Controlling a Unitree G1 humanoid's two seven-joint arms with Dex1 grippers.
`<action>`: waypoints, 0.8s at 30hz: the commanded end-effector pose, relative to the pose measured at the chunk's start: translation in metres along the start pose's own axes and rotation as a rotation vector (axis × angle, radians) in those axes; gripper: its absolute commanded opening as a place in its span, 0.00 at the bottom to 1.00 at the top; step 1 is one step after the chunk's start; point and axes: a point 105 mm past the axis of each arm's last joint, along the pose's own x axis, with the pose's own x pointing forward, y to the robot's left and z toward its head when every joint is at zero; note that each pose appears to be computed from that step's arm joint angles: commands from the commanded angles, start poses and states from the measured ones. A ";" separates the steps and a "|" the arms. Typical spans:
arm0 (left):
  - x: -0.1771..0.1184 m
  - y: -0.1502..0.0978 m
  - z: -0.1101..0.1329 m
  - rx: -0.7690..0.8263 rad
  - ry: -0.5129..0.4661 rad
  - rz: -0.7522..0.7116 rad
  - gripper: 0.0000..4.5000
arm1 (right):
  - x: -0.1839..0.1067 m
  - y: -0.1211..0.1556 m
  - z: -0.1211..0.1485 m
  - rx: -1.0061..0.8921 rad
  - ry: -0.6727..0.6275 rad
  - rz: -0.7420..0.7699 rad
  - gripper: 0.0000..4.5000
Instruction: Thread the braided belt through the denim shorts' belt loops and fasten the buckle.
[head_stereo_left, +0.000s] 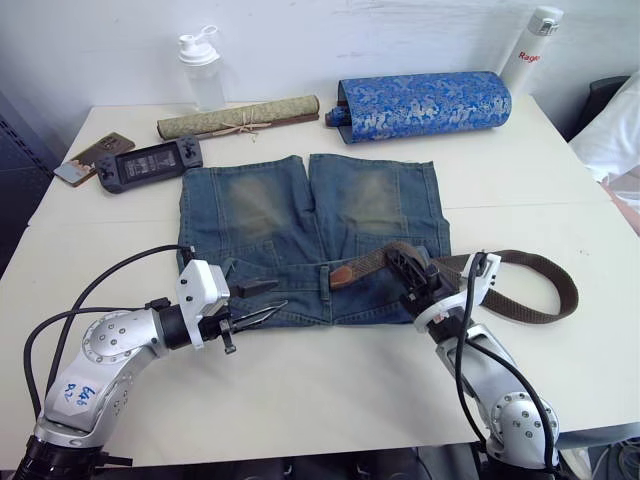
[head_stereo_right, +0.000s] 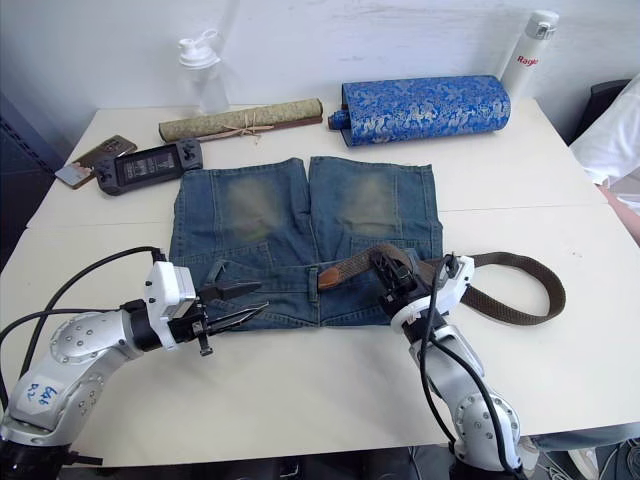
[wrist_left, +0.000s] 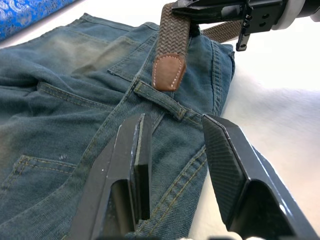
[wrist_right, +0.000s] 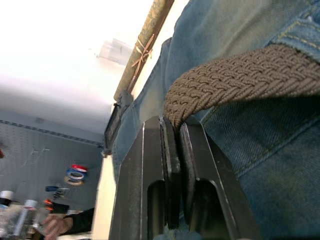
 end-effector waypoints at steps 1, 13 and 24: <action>0.000 0.003 0.016 0.052 -0.041 0.013 0.41 | -0.001 0.006 -0.005 -0.083 0.011 0.040 0.00; 0.001 0.006 0.016 0.060 -0.033 0.023 0.41 | 0.013 0.001 -0.026 -0.233 0.044 0.048 0.00; 0.002 0.006 0.014 0.055 -0.023 0.019 0.41 | 0.018 0.015 -0.010 -0.341 -0.042 0.106 0.00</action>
